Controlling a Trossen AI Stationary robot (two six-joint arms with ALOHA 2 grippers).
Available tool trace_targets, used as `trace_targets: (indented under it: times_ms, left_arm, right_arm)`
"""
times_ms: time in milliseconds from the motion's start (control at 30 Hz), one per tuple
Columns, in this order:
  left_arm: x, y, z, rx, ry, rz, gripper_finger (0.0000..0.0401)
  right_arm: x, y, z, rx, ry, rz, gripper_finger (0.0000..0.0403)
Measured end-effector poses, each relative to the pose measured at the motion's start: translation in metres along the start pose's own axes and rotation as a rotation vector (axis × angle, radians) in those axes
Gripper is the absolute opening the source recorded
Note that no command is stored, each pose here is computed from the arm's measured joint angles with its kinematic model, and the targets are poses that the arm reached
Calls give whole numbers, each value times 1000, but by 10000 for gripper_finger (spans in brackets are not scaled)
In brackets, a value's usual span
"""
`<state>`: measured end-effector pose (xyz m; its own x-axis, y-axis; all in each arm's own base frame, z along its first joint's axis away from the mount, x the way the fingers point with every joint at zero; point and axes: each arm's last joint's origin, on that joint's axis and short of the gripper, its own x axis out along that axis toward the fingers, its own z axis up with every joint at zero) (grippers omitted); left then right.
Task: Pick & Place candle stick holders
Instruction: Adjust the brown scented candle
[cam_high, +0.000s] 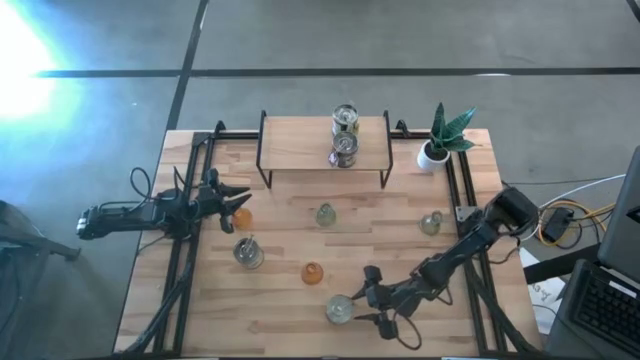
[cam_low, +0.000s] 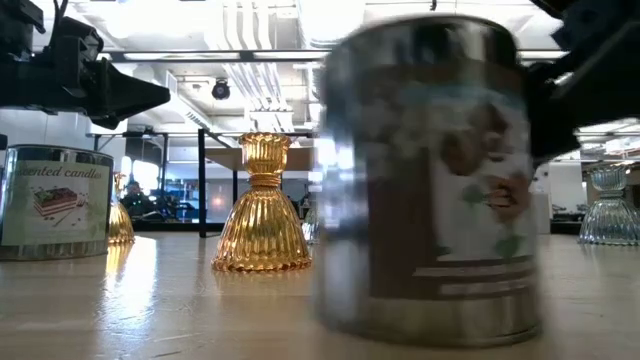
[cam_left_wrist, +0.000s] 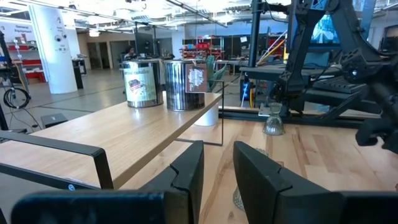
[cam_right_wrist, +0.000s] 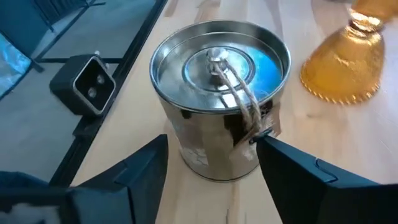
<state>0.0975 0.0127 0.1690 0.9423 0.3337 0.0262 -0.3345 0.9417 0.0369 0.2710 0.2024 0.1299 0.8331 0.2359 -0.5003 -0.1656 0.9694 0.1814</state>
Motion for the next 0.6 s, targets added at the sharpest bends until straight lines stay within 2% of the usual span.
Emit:
trace_targets:
  times_ms: [600]
  left_arm:
    - [0, 0, 0, 0, 1, 1, 92]
  right_arm:
    - [64, -6, 33, -78, -51, -69, 224]
